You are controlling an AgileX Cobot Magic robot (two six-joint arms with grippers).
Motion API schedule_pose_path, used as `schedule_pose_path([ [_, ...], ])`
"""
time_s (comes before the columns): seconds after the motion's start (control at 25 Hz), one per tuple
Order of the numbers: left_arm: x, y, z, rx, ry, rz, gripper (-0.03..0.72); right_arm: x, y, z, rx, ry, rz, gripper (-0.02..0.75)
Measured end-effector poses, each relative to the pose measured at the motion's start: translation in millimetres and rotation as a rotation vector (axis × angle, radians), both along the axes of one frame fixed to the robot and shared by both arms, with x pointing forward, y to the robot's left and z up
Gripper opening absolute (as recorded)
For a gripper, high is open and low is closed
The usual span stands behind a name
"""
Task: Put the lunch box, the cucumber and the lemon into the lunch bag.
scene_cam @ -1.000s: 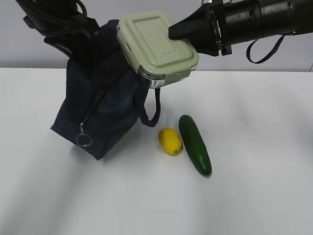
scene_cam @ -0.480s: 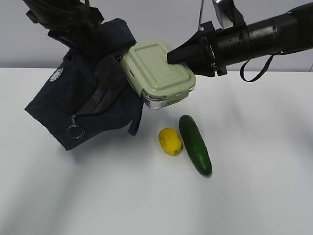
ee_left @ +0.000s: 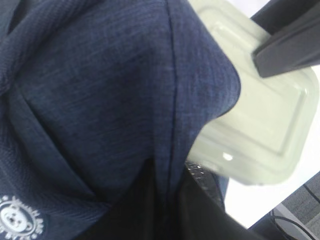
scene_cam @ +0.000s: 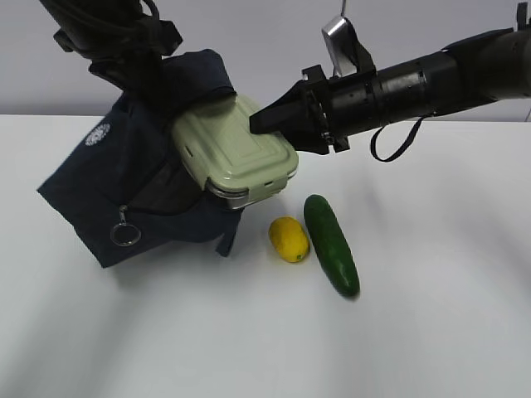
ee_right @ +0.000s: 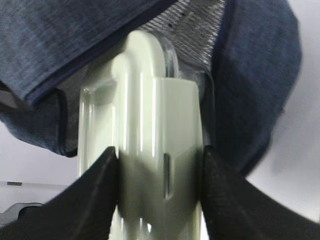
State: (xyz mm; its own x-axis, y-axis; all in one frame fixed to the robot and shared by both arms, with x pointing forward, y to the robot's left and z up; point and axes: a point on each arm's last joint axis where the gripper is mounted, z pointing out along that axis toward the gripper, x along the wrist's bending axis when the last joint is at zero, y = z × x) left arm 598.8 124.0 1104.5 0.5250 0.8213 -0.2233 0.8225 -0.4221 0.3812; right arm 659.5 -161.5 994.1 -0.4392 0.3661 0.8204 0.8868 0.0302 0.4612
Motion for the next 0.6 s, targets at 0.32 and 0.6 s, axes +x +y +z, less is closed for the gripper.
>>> schedule_pose_path([
  [0.32, -0.4, -8.7, -5.7, -0.042, 0.038, -0.018, 0.013, -1.2, 11.7, 1.0, 0.026, -0.02, 0.008, 0.365],
  [0.6, -2.4, -16.9, -9.9, -0.04, 0.049, -0.039, 0.012, -0.2, 21.3, -4.8, 0.028, -0.044, 0.015, 0.365],
])
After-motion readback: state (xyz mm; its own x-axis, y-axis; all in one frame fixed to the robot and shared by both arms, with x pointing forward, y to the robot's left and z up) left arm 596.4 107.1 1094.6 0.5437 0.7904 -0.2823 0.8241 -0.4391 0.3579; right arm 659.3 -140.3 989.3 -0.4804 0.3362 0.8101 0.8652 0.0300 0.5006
